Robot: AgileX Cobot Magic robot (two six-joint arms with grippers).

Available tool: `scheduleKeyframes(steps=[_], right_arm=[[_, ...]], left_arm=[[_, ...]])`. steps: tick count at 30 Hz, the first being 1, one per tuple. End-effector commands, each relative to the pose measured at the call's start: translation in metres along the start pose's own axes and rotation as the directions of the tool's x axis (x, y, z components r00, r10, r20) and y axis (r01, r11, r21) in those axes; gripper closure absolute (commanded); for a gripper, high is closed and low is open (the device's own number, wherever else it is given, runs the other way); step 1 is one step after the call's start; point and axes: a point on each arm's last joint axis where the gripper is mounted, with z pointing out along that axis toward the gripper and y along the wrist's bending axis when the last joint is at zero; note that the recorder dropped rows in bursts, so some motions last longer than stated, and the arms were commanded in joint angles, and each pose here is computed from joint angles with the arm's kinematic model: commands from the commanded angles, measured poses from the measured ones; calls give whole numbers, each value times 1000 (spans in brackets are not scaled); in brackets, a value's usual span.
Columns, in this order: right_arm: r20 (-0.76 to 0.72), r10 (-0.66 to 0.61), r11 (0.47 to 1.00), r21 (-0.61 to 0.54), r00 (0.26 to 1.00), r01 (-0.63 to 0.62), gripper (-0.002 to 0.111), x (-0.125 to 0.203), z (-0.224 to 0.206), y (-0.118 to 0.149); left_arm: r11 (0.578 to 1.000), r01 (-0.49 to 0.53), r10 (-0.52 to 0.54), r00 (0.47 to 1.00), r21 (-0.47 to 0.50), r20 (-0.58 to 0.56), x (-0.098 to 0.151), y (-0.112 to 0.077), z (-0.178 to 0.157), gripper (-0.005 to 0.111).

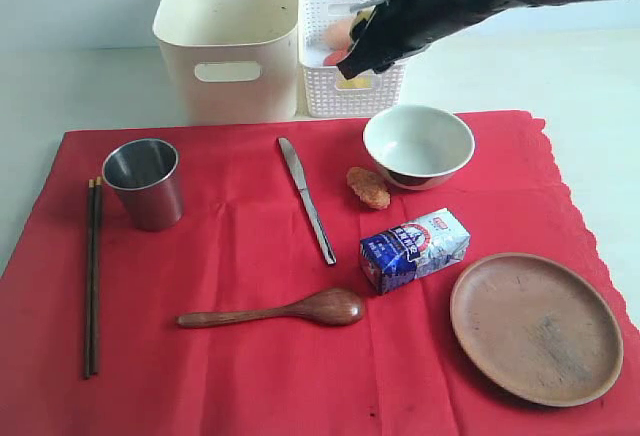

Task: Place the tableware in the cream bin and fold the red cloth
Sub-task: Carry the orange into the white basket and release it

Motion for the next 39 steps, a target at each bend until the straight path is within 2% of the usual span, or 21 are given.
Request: scheduleKeyframes(steps=[1, 11, 17, 23, 26, 30, 33, 36, 39], right_arm=[[71, 59, 997, 43, 996, -62, 103, 2, 13, -5], [198, 75, 989, 111, 977, -99, 103, 9, 39, -9], [190, 165, 977, 103, 968, -187, 103, 6, 54, -19], [173, 179, 975, 99, 969, -197, 102, 13, 69, -17], [192, 231, 962, 105, 954, -254, 90, 16, 74, -18], [193, 237, 960, 107, 952, -260, 64, 19, 77, -17], [193, 237, 960, 107, 952, -260, 49, 19, 77, -17], [194, 236, 959, 108, 952, -260, 38, 19, 77, -17], [195, 244, 958, 107, 950, -268, 33, 19, 77, -18]], left_arm=[[1000, 6, -6, 1000, 9, 3, 0, -1, 0, 106], [1000, 6, -6, 1000, 9, 3, 0, -1, 0, 106], [1000, 6, -6, 1000, 9, 3, 0, -1, 0, 106], [1000, 6, -6, 1000, 9, 3, 0, -1, 0, 106], [1000, 6, -6, 1000, 9, 3, 0, -1, 0, 106], [1000, 6, -6, 1000, 9, 3, 0, -1, 0, 106], [1000, 6, -6, 1000, 9, 3, 0, -1, 0, 106], [1000, 6, -6, 1000, 9, 3, 0, -1, 0, 106], [1000, 6, -6, 1000, 9, 3, 0, -1, 0, 106]])
